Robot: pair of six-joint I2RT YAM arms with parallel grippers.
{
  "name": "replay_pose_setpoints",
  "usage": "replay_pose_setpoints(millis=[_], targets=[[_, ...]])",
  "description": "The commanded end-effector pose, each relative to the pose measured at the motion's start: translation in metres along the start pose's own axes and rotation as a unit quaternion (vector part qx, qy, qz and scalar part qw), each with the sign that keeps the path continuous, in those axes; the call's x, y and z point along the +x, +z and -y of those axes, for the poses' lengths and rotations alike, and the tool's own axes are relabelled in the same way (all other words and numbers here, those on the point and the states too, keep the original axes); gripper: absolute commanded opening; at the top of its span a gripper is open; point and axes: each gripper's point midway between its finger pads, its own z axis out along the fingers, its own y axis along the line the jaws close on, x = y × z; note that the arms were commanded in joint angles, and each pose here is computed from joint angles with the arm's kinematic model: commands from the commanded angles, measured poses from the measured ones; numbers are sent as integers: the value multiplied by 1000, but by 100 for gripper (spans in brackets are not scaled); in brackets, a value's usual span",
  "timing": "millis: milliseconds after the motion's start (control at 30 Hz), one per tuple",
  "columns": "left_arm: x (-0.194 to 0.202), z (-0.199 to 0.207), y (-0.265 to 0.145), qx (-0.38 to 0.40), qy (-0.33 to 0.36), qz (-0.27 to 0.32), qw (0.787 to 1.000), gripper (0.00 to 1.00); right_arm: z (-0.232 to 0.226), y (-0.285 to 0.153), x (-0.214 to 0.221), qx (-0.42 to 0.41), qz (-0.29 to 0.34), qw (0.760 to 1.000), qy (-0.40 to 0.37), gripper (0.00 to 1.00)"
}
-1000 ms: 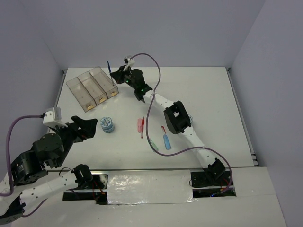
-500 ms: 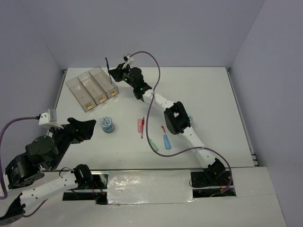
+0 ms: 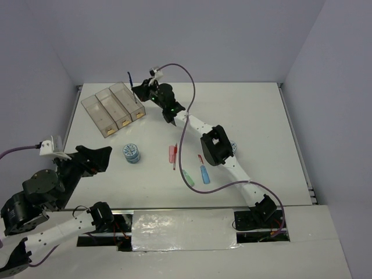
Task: Sort the stationery into containers
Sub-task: Place the pen in the storage box.
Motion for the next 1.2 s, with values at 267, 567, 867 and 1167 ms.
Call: replay_pose_setpoints(millis=[267,567,867,1167], targets=[[-31,-20,-23,4,-8,48,999,99,-20,7,-24,-9,33,999,-16,66],[-28,-26,-23,2,-8,58,998,99,-25,7,-26,-16,33,999,-36,77],[-9,-26,0,-56,26,33,998,99,-62,-49,-143,37,46,992,-116,100],[16,-18,16,-79,27,-6,996,99,-43,-220,-160,268,-131,949,-100,100]])
